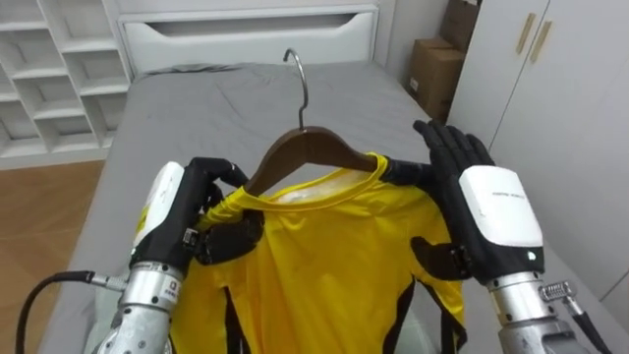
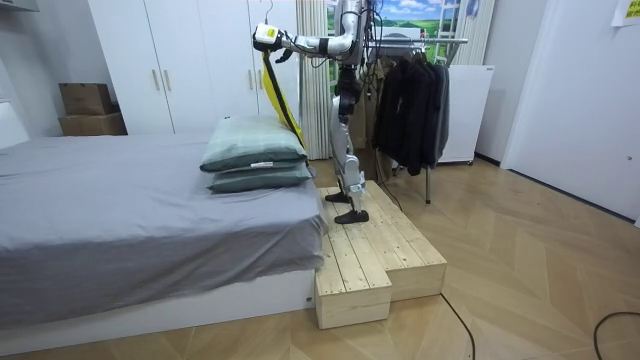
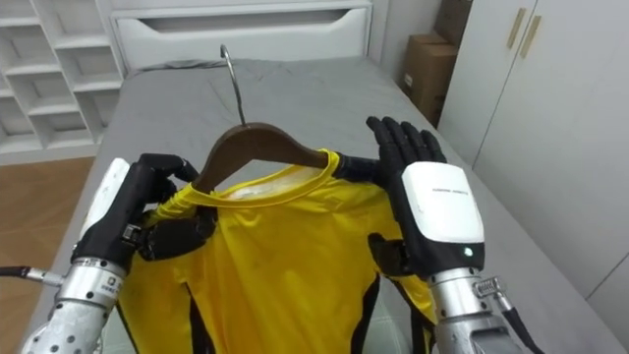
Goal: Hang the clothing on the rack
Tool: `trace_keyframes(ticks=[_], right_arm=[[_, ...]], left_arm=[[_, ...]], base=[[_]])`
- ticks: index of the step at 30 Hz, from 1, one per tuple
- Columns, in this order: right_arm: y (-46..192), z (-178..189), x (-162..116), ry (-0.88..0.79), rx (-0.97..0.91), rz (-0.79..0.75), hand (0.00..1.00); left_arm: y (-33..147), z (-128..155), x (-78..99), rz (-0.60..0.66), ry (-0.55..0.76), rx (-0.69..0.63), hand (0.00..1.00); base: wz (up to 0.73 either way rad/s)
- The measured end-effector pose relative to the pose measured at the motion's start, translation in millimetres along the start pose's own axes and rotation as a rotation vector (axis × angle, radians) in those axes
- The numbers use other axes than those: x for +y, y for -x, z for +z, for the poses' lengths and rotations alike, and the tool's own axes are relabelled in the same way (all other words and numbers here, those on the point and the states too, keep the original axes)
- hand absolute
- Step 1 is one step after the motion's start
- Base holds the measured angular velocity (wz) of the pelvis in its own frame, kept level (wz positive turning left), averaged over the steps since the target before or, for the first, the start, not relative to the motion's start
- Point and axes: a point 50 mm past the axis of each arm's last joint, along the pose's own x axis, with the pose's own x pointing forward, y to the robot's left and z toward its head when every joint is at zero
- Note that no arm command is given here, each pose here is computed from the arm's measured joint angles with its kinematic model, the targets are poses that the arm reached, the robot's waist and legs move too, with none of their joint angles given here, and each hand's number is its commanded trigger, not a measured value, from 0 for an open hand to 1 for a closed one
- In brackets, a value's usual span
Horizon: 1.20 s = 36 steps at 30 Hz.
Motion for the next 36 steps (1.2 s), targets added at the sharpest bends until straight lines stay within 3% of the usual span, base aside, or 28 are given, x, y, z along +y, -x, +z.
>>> trace_keyframes(ticks=[24,30,36], right_arm=[[1,5,7,0.009,-0.021,0.060,0.00],[-15,11,6,0.019,-0.060,0.048,0.00],[-16,11,6,0.021,-0.062,0.048,0.00]], left_arm=[[3.3,12,-23.5,-0.188,0.014,-0.054,1.00],[4.4,15,-28.6,-0.212,0.014,-0.063,1.00],[4.0,15,-28.5,-0.212,0.013,-0.068,1.00]], base=[[0.02],[0.00],[0.00]])
